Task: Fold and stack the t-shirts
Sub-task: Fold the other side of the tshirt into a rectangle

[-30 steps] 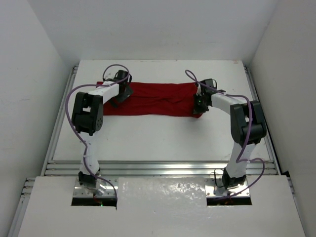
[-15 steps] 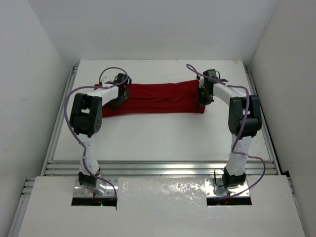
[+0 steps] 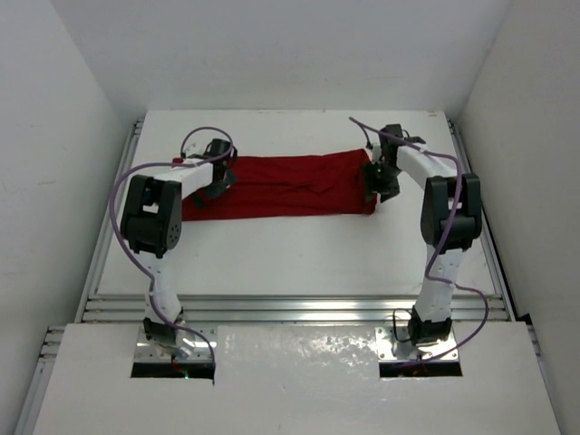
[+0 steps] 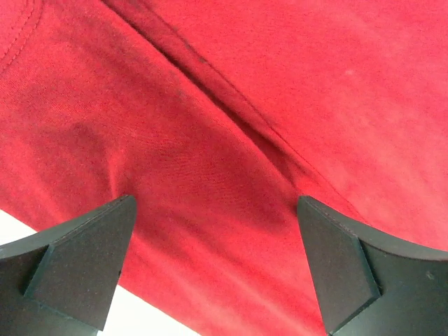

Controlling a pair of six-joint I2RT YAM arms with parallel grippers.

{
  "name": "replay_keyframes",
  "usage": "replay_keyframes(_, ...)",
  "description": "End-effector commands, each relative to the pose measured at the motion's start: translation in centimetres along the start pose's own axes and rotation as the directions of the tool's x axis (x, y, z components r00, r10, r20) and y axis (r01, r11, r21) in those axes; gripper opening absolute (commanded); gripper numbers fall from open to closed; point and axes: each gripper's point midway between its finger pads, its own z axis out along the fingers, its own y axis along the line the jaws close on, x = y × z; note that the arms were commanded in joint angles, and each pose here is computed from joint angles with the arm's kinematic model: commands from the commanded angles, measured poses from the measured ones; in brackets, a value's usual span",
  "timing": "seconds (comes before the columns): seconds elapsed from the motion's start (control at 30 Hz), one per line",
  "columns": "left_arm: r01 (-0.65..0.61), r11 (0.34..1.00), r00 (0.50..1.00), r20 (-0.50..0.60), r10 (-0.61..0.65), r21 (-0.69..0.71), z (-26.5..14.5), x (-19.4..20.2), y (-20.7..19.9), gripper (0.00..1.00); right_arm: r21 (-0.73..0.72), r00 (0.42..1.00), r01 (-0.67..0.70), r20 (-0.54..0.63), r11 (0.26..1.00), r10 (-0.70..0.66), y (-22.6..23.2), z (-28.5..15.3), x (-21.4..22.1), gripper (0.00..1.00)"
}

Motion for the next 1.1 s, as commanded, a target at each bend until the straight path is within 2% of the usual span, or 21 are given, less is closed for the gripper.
replay_keyframes(0.0, 0.020, 0.994, 0.998, 0.064, -0.027, 0.110, -3.6, -3.5, -1.5, 0.98, -0.005, 0.968, -0.040, 0.248, 0.999, 0.040, 0.6, -7.3, -6.0, 0.53)
replay_keyframes(0.03, 0.026, 0.991, 0.997, 0.066, -0.035, 0.128, -4.2, -3.8, -1.7, 0.99, -0.039, 0.949, -0.018, 0.315, 0.999, 0.030, 1.9, -8.5, -7.4, 0.53)
replay_keyframes(0.1, 0.046, 0.984, 0.994, 0.087, -0.062, 0.172, -5.8, -4.9, -2.0, 0.99, -0.105, 0.936, 0.069, 0.352, 0.992, -0.028, 4.6, -8.4, -7.8, 0.56)
replay_keyframes(0.17, 0.060, 0.978, 0.992, 0.096, -0.081, 0.198, -7.0, -5.5, -2.2, 0.99, -0.048, 0.926, 0.140, 0.359, 0.989, -0.114, 6.1, -6.7, -8.2, 0.57)
replay_keyframes(0.2, 0.075, 0.974, 0.989, 0.109, -0.099, 0.212, -8.1, -6.2, -2.1, 0.99, -0.020, 0.929, 0.138, 0.350, 0.990, -0.122, 5.9, -5.8, -8.1, 0.61)
replay_keyframes(0.23, 0.084, 0.974, 0.987, 0.119, -0.111, 0.213, -8.7, -6.6, -1.9, 1.00, 0.014, 0.936, 0.100, 0.339, 0.995, -0.099, 5.9, -4.6, -8.2, 0.65)
replay_keyframes(0.33, 0.107, 0.966, 0.982, 0.128, -0.140, 0.234, -10.3, -7.4, -1.6, 1.00, -0.031, 0.933, 0.096, 0.352, 0.995, -0.079, 7.8, -3.3, -8.1, 0.64)
replay_keyframes(0.4, 0.118, 0.958, 0.981, 0.121, -0.154, 0.263, -11.2, -7.4, -1.5, 1.00, -0.076, 0.913, 0.048, 0.409, 0.996, -0.013, 8.8, -2.9, -9.5, 0.56)
replay_keyframes(0.47, 0.121, 0.947, 0.983, 0.097, -0.156, 0.297, -11.2, -6.5, -1.7, 1.00, -0.147, 0.912, 0.018, 0.407, 0.989, 0.044, 9.9, -1.8, -10.2, 0.46)
replay_keyframes(0.5, 0.123, 0.943, 0.982, 0.097, -0.160, 0.310, -11.5, -6.4, -1.6, 1.00, -0.155, 0.904, 0.010, 0.424, 0.988, 0.058, 10.2, -1.9, -11.2, 0.44)
replay_keyframes(0.6, 0.104, 0.948, 0.988, 0.079, -0.133, 0.302, -10.5, -5.2, -1.3, 1.00, -0.198, 0.901, -0.025, 0.419, 0.980, 0.108, 10.9, -1.1, -12.6, 0.46)
replay_keyframes(0.77, 0.081, 0.958, 0.993, 0.064, -0.103, 0.276, -9.9, -4.5, -1.1, 1.00, -0.258, 0.928, -0.131, 0.307, 0.957, 0.210, 12.0, 1.6, -11.1, 0.53)
replay_keyframes(0.87, 0.075, 0.954, 0.993, 0.064, -0.097, 0.290, -9.9, -4.4, -1.2, 1.00, -0.336, 0.905, -0.151, 0.331, 0.930, 0.267, 13.3, 0.7, -11.0, 0.55)
replay_keyframes(0.93, 0.070, 0.952, 0.994, 0.061, -0.092, 0.296, -9.9, -4.3, -1.4, 1.00, -0.370, 0.911, -0.157, 0.303, 0.916, 0.278, 14.0, 1.0, -10.0, 0.55)
replay_keyframes(1.03, 0.061, 0.951, 0.996, 0.042, -0.077, 0.304, -9.5, -3.7, -1.6, 1.00, -0.377, 0.911, -0.162, 0.297, 0.912, 0.285, 14.5, 1.1, -10.0, 0.50)
replay_keyframes(1.07, 0.058, 0.950, 0.996, 0.042, -0.074, 0.308, -9.5, -3.6, -1.7, 1.00, -0.384, 0.912, -0.166, 0.291, 0.908, 0.290, 14.7, 1.2, -10.0, 0.43)
